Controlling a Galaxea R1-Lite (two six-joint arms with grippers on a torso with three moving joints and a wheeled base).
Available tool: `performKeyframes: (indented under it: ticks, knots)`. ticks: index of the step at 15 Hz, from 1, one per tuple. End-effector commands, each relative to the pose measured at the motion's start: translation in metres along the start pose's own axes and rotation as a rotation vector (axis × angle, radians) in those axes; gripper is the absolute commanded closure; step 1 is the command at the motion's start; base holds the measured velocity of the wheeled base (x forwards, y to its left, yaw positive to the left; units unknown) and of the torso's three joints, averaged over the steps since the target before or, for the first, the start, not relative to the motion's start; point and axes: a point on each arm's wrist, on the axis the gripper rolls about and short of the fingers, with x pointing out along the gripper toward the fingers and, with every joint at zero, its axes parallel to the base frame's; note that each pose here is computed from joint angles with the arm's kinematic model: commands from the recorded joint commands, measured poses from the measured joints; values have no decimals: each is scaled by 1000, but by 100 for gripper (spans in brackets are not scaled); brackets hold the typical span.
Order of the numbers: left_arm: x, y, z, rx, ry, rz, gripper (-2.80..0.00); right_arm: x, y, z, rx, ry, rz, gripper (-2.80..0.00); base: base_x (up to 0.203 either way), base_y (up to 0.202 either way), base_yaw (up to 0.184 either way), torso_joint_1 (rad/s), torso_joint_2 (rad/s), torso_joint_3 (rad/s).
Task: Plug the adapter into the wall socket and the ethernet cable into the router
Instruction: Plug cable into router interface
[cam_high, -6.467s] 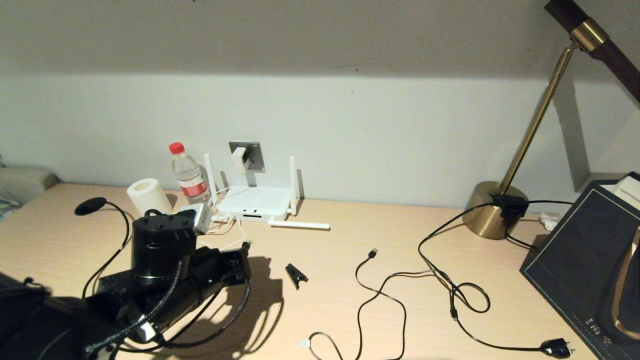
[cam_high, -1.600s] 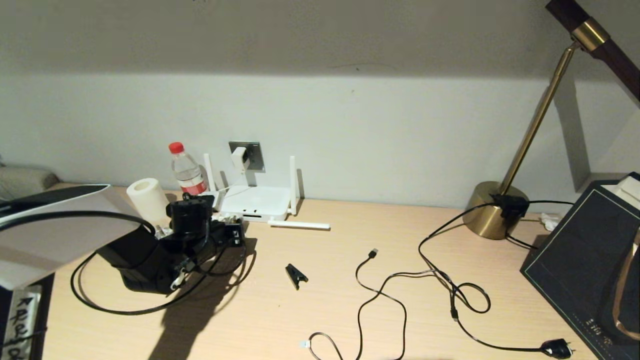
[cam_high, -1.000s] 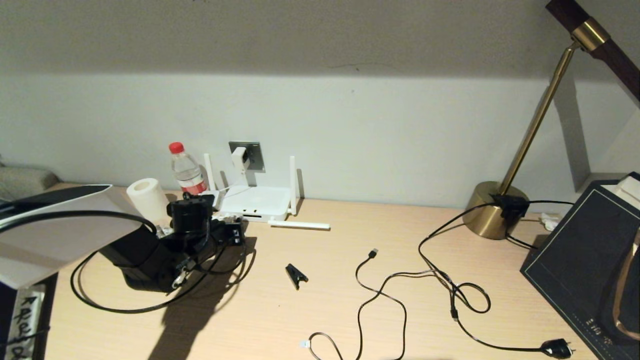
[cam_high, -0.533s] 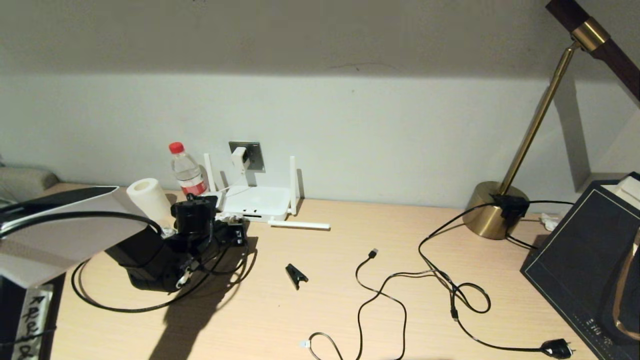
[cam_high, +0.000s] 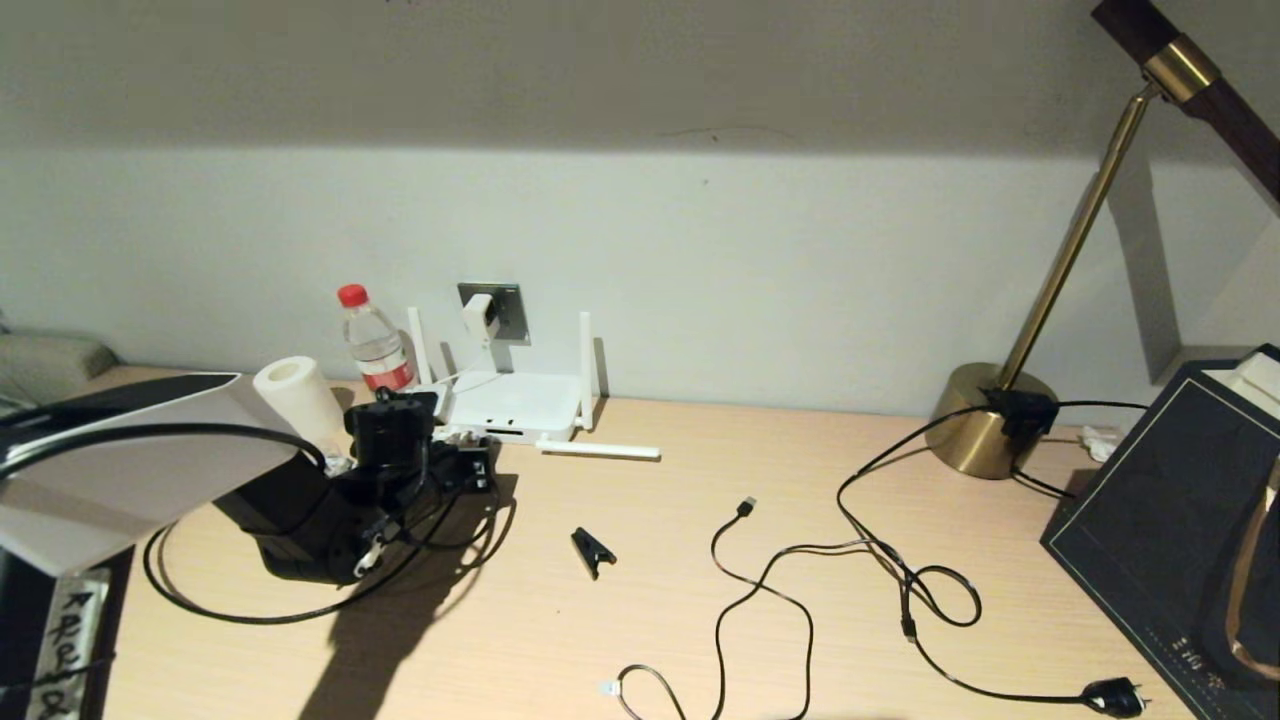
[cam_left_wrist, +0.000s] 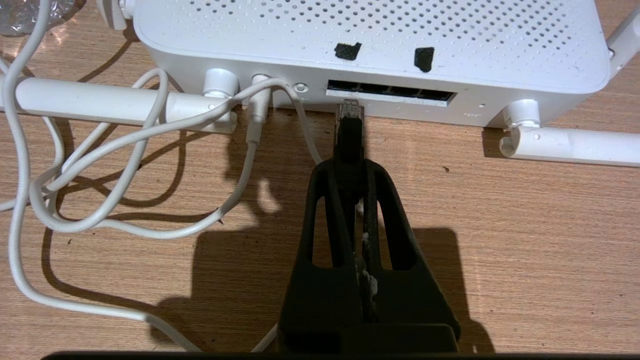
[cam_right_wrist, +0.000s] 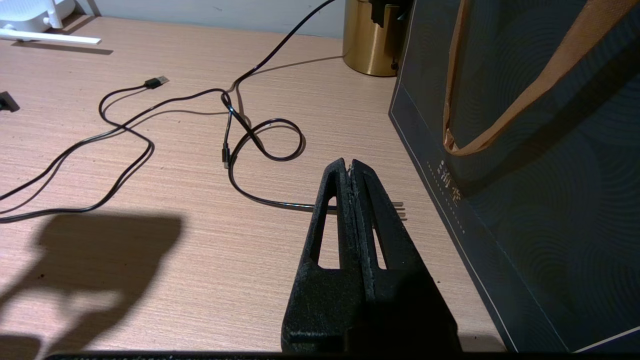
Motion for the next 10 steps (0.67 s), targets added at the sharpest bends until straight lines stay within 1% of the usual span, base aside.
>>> performKeyframes:
  ticks: [1, 10]
  knots:
    - [1, 0, 1, -1, -9, -1, 0, 0, 0, 0, -1, 0, 1, 0, 0, 0, 0, 0, 0, 0]
    - [3, 0, 1, -1, -10, -1, 0, 0, 0, 0, -2, 0, 1, 0, 0, 0, 0, 0, 0, 0]
